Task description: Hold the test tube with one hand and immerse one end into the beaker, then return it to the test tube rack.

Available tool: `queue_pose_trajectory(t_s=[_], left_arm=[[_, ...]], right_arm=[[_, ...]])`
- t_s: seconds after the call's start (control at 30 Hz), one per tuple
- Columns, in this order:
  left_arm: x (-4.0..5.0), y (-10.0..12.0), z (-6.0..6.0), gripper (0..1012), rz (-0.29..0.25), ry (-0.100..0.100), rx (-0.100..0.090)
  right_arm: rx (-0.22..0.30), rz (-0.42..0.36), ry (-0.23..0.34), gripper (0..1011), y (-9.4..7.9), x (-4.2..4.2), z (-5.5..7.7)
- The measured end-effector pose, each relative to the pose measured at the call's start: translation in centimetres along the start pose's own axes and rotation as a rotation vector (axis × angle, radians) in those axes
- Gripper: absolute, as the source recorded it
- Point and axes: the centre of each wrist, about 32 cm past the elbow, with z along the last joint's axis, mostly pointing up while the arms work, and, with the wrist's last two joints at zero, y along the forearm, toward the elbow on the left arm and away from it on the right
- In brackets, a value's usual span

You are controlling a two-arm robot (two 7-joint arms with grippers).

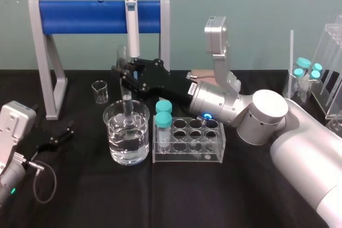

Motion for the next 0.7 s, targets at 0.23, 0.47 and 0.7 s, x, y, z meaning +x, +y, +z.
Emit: queue_pose_trajectory(t_s=[0.23,0.47,0.7], left_arm=[[0.0,0.0,0.0,1000,0.0,0.0,0.0],[0.0,0.0,0.0,1000,0.0,0.0,0.0],[0.0,0.0,0.0,1000,0.0,0.0,0.0]], right_arm=[[-0.031,-0.002,0.003,225,0.2,0.0,-1.0],[-0.053,-0.003,0.011,225,0.4,-0.17,-1.7],[-0.077,-0.013,0.023,225,0.3,-0.3,-2.4]])
